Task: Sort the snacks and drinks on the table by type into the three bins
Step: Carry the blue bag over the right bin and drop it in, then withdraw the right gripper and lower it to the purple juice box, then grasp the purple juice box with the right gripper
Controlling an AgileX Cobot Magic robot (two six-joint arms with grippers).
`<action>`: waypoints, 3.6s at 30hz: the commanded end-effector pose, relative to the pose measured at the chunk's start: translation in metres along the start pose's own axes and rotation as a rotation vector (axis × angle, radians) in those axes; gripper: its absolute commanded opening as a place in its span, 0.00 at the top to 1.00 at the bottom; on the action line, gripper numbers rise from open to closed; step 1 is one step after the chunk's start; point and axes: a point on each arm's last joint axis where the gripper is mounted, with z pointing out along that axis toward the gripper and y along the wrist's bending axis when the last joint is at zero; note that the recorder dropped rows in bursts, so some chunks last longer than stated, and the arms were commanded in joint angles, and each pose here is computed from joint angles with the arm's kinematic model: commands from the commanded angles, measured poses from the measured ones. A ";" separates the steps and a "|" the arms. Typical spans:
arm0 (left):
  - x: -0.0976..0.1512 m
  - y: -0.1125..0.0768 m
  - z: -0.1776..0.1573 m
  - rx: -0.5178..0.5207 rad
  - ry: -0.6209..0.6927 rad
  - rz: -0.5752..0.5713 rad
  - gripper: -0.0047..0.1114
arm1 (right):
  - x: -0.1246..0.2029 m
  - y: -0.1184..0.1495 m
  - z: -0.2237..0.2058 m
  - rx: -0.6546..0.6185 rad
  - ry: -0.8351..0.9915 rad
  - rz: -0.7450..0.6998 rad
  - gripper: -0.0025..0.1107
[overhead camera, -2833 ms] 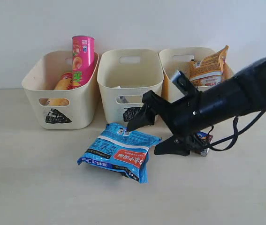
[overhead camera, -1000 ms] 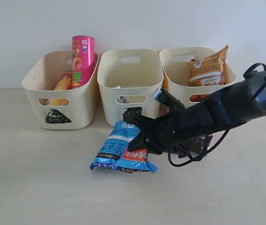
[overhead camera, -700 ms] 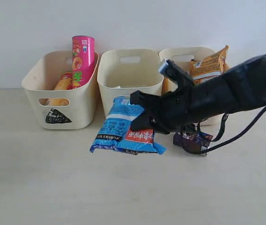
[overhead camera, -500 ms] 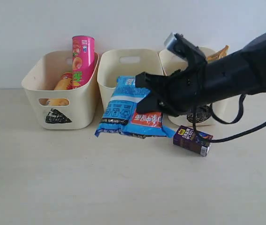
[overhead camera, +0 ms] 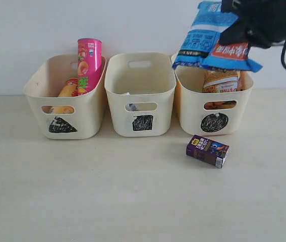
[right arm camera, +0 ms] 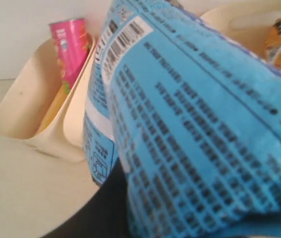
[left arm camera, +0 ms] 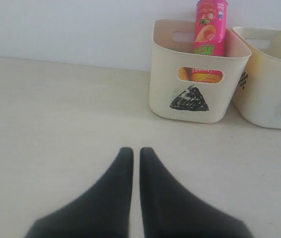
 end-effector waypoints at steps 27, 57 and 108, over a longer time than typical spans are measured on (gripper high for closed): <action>0.000 0.000 0.000 0.001 -0.005 0.004 0.93 | -0.057 -0.086 0.131 0.269 0.109 -0.169 0.19; 0.000 0.000 0.000 0.001 -0.007 0.004 0.93 | -0.026 -0.027 0.010 0.220 0.517 -0.196 0.98; 0.000 0.000 0.000 0.001 -0.008 0.004 0.93 | 0.148 -0.082 0.146 0.144 0.625 -0.762 0.29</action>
